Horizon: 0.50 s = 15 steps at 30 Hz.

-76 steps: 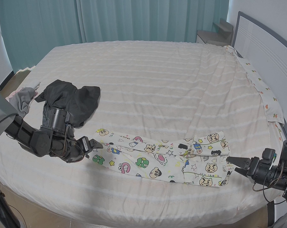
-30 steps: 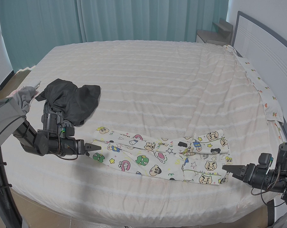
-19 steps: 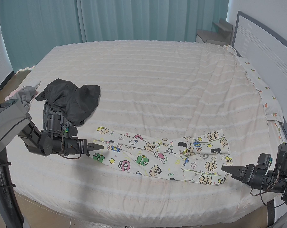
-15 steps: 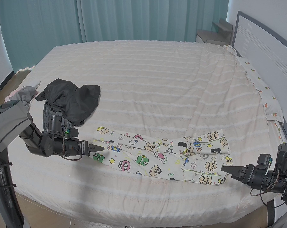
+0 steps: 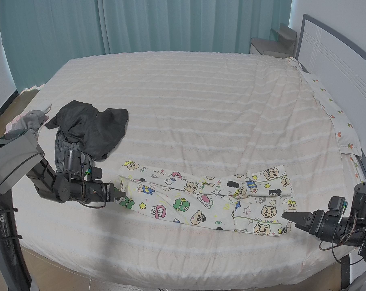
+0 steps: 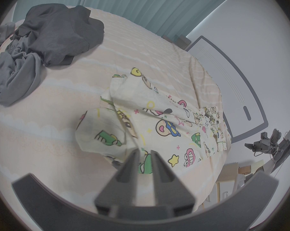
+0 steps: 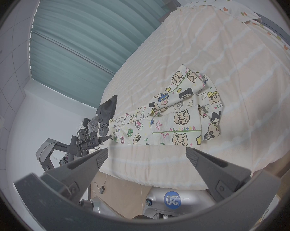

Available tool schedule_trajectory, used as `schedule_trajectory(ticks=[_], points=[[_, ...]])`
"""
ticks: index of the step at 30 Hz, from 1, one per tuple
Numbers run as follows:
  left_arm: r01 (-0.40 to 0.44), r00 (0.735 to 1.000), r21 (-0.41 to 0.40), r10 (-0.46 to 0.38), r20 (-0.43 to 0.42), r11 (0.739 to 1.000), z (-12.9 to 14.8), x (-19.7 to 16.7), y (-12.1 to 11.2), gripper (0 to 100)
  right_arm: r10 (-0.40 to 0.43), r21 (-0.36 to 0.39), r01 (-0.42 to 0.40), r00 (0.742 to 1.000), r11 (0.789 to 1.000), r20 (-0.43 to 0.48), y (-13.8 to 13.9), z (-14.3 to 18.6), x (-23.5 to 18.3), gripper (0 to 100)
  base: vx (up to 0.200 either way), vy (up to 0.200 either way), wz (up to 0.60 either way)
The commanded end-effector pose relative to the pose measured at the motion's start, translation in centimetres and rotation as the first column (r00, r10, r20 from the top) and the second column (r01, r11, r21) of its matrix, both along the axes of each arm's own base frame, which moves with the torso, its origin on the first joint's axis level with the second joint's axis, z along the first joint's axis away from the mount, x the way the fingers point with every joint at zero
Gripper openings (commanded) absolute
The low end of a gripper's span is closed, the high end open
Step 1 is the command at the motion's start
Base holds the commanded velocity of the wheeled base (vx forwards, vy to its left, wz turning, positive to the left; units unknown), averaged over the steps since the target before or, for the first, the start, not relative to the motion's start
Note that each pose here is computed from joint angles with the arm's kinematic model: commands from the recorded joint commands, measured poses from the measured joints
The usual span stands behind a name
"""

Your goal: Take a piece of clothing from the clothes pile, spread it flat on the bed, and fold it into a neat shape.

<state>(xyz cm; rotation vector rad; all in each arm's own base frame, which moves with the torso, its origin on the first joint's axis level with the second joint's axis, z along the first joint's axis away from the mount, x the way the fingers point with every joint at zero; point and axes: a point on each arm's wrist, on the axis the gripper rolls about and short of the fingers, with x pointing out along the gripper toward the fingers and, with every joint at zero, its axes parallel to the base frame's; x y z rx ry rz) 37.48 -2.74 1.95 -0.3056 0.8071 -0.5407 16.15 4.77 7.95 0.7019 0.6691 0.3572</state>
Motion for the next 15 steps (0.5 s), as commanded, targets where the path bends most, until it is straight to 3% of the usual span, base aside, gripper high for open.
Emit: schedule_trajectory(ticks=[1, 15], points=[[-0.005, 1.000, 0.001, 0.005, -0.012, 1.000, -0.2, -0.4, 0.2, 0, 0.001, -0.005, -0.001, 1.000, 1.000, -0.021, -0.1, -0.4, -0.3, 100, 0.000, 0.000, 0.00], [-0.043, 0.999, 0.007, 0.043, -0.018, 0.999, 1.5, -2.7, 1.5, 0, -0.001, -0.005, 0.000, 1.000, 1.000, -0.020, -0.1, -0.3, -0.3, 100, 0.000, 0.000, 0.00]])
